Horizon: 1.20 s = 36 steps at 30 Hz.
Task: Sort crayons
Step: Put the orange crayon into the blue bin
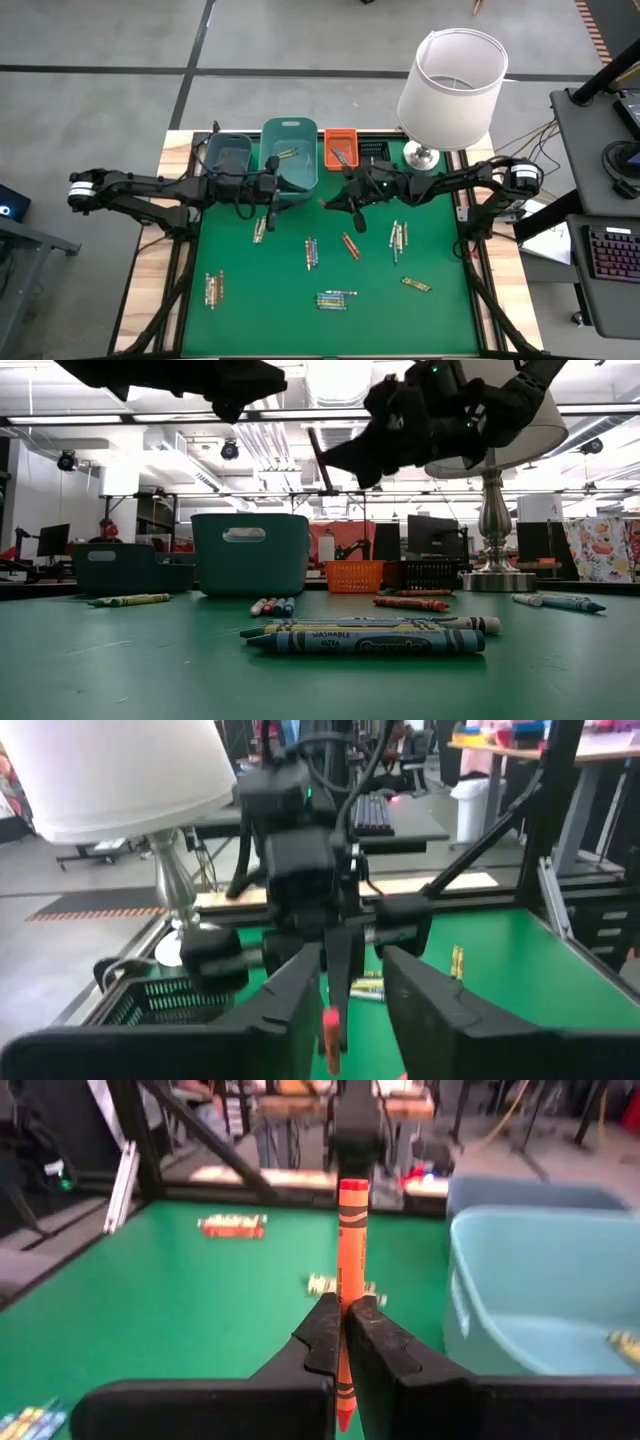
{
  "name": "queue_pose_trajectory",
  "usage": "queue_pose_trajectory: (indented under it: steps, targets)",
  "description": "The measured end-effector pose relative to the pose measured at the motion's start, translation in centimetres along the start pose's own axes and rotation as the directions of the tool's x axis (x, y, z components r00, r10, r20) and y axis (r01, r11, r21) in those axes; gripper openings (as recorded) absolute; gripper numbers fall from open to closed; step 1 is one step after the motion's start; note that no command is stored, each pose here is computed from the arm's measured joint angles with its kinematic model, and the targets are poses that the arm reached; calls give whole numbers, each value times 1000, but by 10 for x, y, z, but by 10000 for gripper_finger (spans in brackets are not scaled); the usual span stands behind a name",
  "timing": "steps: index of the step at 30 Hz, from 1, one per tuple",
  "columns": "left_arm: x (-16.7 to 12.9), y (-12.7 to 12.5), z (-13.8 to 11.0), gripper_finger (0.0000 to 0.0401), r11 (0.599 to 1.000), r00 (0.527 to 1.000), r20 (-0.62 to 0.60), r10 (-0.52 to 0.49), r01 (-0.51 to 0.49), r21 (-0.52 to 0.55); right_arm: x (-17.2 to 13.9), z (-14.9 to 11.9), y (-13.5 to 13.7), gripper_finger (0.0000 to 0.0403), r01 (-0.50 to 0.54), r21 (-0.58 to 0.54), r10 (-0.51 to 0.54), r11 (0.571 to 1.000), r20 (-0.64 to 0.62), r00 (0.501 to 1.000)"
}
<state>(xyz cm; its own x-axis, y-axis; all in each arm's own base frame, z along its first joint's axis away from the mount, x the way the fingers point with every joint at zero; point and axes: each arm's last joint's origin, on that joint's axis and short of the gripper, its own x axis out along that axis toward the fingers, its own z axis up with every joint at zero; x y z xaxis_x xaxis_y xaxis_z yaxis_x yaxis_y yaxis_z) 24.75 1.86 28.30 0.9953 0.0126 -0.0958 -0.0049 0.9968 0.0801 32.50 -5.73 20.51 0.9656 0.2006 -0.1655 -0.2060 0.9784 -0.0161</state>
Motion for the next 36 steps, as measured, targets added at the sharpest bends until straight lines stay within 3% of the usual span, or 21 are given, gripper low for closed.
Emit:
queue_pose_trajectory:
  steps: [4, 7, 14, 24, 31, 36]
  targets:
    - [0, 0, -4, 145, 1000, 1000, -30, -3, 3, -2, 1, 8, 3, 8, -1, -40, 4, 999, 71, 997]
    - [-1, -2, -17, 167, 1000, 989, -150, -14, 13, -9, 2, 12, 6, 8, -12, -62, 18, 998, 105, 994]
    - [-2, -7, -24, 182, 998, 979, -198, -39, 30, -52, 3, 19, 14, 8, -67, -85, 81, 994, 171, 982]
    - [-10, -10, -43, 176, 997, 998, 58, -19, 24, -73, 6, 26, 24, 8, -73, -126, 102, 989, 243, 965]
    - [-11, -10, -47, 176, 996, 989, 145, -13, 25, -88, 6, 27, 22, 8, -20, -118, 50, 993, 257, 965]
    - [9, -9, -46, 176, 997, 982, 190, -9, 24, -77, 6, 29, 22, 8, -3, -130, 38, 992, 264, 964]
